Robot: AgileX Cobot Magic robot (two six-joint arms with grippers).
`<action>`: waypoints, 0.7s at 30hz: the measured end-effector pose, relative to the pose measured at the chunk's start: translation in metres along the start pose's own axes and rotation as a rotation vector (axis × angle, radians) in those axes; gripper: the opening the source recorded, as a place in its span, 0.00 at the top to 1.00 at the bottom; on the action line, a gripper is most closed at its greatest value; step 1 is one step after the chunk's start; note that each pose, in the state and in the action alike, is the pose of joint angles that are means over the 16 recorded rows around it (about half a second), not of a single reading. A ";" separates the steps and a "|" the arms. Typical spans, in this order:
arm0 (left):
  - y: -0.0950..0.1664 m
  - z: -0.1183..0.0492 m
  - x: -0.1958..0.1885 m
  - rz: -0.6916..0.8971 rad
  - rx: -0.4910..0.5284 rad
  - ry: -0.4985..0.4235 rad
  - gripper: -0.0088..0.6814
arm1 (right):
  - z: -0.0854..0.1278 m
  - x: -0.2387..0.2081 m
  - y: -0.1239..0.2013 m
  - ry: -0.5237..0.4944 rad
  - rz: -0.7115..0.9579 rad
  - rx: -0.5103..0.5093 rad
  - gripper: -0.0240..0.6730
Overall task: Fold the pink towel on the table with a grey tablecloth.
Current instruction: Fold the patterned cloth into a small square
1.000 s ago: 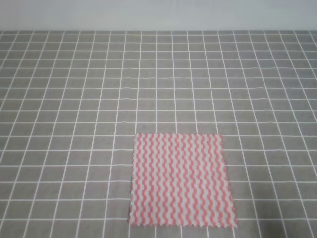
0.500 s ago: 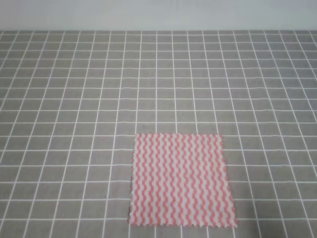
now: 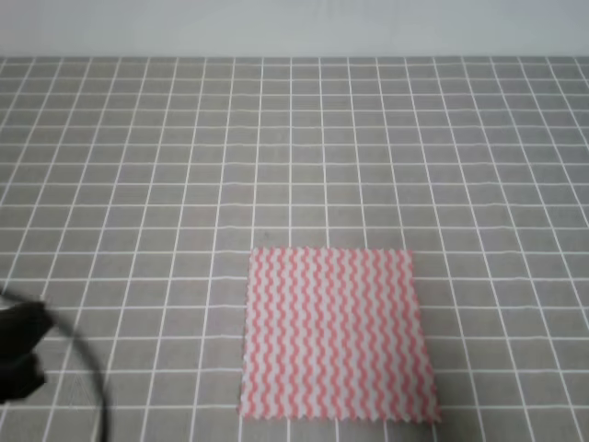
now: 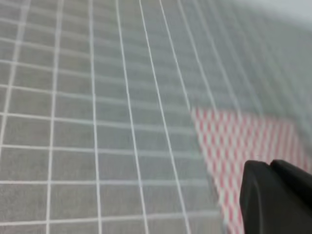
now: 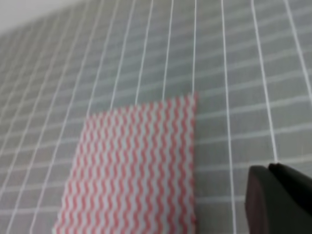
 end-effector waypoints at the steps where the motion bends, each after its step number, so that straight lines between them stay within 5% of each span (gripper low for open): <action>1: -0.002 -0.001 0.004 0.023 0.013 0.012 0.99 | 0.000 0.003 0.000 0.009 0.026 0.001 0.99; 21: -0.005 -0.040 0.073 0.116 0.182 0.201 0.99 | 0.038 0.059 0.025 -0.116 0.346 0.033 0.99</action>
Point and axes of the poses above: a point on each arm's last joint axis where the gripper is mounted, x pointing out along that axis toward the gripper, z along the wrist's bending axis when the last joint is at zero, y = z × x, the point moved 7 cm from there along x, pointing out along that axis toward the gripper, and after that the axes turned 11 degrees about x, right-handed, at the moved point
